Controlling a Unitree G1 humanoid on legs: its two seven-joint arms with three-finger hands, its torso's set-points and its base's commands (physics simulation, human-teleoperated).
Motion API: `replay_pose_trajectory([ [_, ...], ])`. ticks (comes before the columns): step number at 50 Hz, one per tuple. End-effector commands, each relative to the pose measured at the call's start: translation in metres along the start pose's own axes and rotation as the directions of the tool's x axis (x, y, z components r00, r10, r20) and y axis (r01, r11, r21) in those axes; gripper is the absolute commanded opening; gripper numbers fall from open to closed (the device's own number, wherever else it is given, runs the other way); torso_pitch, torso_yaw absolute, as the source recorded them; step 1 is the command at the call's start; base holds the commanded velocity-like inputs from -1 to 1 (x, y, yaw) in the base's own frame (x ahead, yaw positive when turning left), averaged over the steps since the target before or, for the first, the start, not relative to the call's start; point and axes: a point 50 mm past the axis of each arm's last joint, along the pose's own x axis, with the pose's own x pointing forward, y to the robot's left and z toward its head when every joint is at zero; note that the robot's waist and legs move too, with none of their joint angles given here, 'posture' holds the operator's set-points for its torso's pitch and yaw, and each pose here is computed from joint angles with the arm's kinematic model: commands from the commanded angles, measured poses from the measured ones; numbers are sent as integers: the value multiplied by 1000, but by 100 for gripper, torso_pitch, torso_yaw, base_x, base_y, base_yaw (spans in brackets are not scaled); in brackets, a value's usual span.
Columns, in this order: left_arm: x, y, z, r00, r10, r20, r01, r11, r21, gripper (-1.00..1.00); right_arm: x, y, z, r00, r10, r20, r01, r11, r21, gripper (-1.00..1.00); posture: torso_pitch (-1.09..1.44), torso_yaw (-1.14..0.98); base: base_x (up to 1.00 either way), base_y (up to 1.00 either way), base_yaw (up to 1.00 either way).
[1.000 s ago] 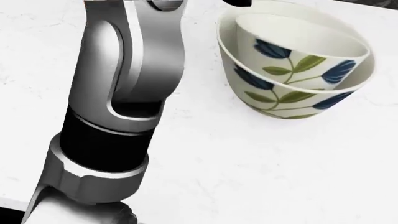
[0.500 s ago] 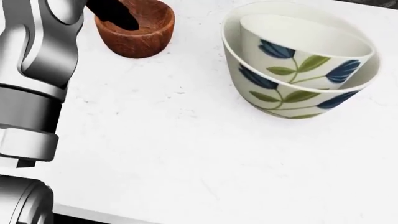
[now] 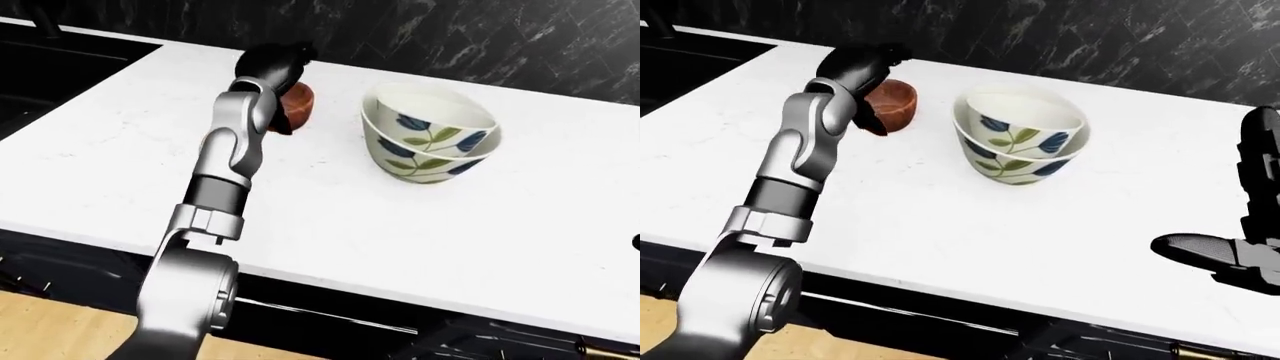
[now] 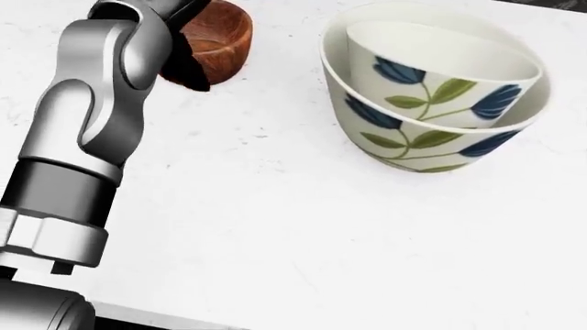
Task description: Stack the bowls from largest to smallest.
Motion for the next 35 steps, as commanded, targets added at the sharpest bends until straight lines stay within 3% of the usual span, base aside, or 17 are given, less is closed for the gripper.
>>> replay_pose_trajectory([
  [1,1,24,7,996,93,16,-93,995,22,58,0,1,9,998,2,57,-2,1000,-13,100,0,0,0,0,0],
  [18,0,3,-6,997,21,-72,-15,997,72,40,-1,0,4,999,-1,51,2,1000,-10,100,0,0,0,0,0],
  [35,10,-8,-6,995,38,-94,-33,998,55,29,0,-2,3,999,-4,48,5,1000,-13,100,0,0,0,0,0],
])
